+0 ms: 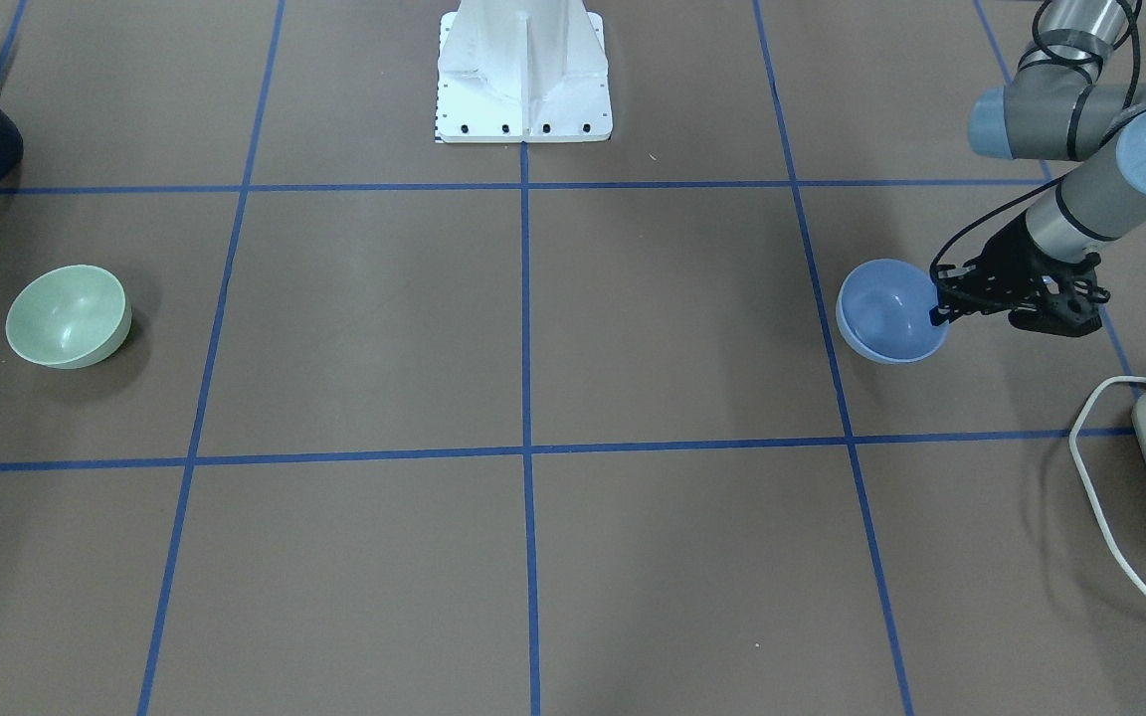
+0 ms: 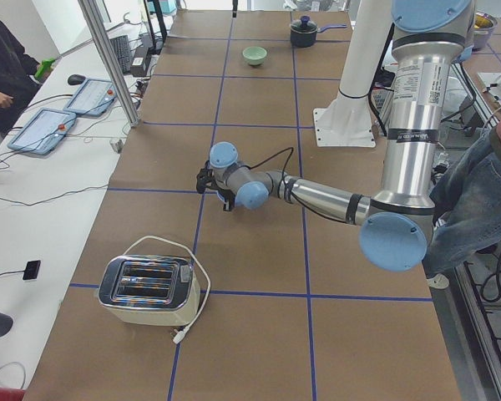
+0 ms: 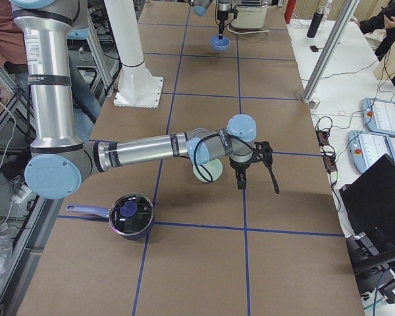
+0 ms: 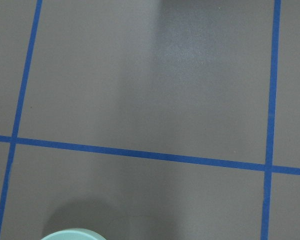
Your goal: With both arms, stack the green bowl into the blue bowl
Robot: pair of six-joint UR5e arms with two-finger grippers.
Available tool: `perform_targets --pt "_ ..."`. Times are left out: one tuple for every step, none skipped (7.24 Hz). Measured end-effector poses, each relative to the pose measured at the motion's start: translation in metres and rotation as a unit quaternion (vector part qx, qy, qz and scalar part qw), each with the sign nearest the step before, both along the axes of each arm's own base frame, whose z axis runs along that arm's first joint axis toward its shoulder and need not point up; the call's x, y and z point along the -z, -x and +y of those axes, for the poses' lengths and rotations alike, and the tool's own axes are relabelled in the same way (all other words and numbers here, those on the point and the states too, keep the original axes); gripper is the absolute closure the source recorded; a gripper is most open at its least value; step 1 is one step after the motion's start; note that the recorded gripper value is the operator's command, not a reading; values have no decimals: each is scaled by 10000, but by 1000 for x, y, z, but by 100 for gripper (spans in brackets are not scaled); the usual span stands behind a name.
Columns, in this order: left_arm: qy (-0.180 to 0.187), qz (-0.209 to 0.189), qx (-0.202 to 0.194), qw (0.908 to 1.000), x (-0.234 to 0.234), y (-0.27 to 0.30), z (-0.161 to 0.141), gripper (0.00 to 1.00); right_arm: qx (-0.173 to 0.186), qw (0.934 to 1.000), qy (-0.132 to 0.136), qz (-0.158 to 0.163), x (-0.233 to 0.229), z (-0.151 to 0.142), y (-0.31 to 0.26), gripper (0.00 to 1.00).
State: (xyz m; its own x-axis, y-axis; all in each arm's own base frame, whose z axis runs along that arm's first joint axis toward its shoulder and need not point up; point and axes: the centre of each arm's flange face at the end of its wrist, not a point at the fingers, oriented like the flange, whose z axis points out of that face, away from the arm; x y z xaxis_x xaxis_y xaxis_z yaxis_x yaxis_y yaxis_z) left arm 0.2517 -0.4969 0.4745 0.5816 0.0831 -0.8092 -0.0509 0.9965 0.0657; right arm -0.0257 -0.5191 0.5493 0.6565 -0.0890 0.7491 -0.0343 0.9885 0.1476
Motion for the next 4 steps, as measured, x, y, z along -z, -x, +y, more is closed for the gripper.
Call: perform_targets --pt "149 -29 42 9999 48 -11 -15 100 19 10000 32 11 -6 8 -1 0" --pt "339 -3 145 9993 96 -30 -27 100 55 10000 48 24 -11 16 -1 0" --pt "517 37 233 9984 137 -61 -26 100 137 9999 78 44 -17 24 3 0" --pt "659 43 318 9973 172 -98 -18 100 268 9995 124 95 -24 31 15 0"
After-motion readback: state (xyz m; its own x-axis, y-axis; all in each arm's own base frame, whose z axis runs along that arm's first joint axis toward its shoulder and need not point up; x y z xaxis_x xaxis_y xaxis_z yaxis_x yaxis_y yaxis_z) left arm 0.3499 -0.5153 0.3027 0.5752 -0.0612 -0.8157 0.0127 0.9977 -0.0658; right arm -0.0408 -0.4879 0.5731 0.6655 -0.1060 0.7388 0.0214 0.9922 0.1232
